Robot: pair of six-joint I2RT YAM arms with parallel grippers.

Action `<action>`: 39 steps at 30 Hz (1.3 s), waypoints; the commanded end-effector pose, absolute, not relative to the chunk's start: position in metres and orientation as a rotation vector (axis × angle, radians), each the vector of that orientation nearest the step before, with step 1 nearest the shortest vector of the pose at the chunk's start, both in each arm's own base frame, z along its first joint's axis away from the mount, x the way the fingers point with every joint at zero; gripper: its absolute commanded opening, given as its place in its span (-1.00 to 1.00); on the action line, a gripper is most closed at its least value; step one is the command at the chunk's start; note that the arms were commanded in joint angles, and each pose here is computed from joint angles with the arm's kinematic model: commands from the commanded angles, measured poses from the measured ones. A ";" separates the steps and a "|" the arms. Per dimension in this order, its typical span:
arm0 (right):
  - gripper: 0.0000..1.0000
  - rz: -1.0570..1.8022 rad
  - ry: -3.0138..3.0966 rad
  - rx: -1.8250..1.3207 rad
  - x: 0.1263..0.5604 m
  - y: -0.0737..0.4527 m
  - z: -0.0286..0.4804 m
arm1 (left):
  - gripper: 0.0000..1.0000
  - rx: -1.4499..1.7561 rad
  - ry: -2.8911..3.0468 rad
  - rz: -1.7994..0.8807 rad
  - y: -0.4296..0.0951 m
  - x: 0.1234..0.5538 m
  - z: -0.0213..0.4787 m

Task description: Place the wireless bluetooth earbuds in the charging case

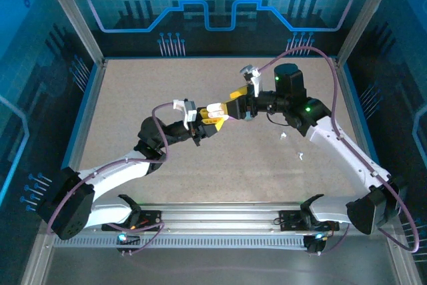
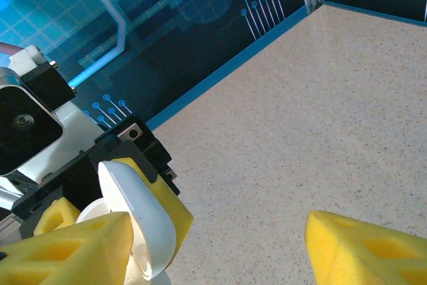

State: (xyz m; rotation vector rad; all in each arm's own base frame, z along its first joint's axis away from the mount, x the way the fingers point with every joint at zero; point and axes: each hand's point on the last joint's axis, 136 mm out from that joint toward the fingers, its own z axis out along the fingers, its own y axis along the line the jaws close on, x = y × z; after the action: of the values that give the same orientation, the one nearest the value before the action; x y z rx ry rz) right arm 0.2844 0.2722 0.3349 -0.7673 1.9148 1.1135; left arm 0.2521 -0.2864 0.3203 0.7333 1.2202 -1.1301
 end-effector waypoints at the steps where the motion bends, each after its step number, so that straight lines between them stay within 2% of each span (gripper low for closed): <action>1: 0.40 1.131 1.855 -0.777 0.281 0.275 0.357 | -0.57 0.742 1.185 -1.145 -0.287 0.247 0.325; 8: 0.44 1.084 1.754 -0.759 0.264 0.259 0.389 | -0.57 0.711 1.201 -1.102 -0.283 0.252 0.319; 14: 0.40 0.790 1.838 -0.461 0.294 0.196 0.372 | -0.57 0.704 1.197 -1.086 -0.281 0.253 0.320; 17: 0.34 0.678 1.981 -0.224 0.316 0.152 0.339 | -0.57 0.700 1.197 -1.083 -0.280 0.254 0.321; 21: 0.22 0.478 2.260 0.234 0.331 0.074 0.263 | -0.57 0.698 1.194 -1.079 -0.280 0.254 0.322; 27: 0.12 0.551 2.492 0.623 0.323 0.030 0.173 | -0.57 0.706 1.197 -1.078 -0.280 0.252 0.322; 34: 0.11 0.403 2.719 0.724 0.314 0.013 0.108 | -0.57 0.708 1.199 -1.082 -0.280 0.252 0.322; 39: 0.09 0.306 2.862 0.703 0.317 0.015 0.084 | -0.57 0.708 1.203 -1.081 -0.280 0.252 0.321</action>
State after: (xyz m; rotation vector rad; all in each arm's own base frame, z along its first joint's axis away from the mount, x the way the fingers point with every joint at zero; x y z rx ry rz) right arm 0.3200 0.0166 0.0875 0.7192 2.7869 0.3908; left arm 0.2572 -0.2831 0.3127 0.7025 1.2449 -1.1028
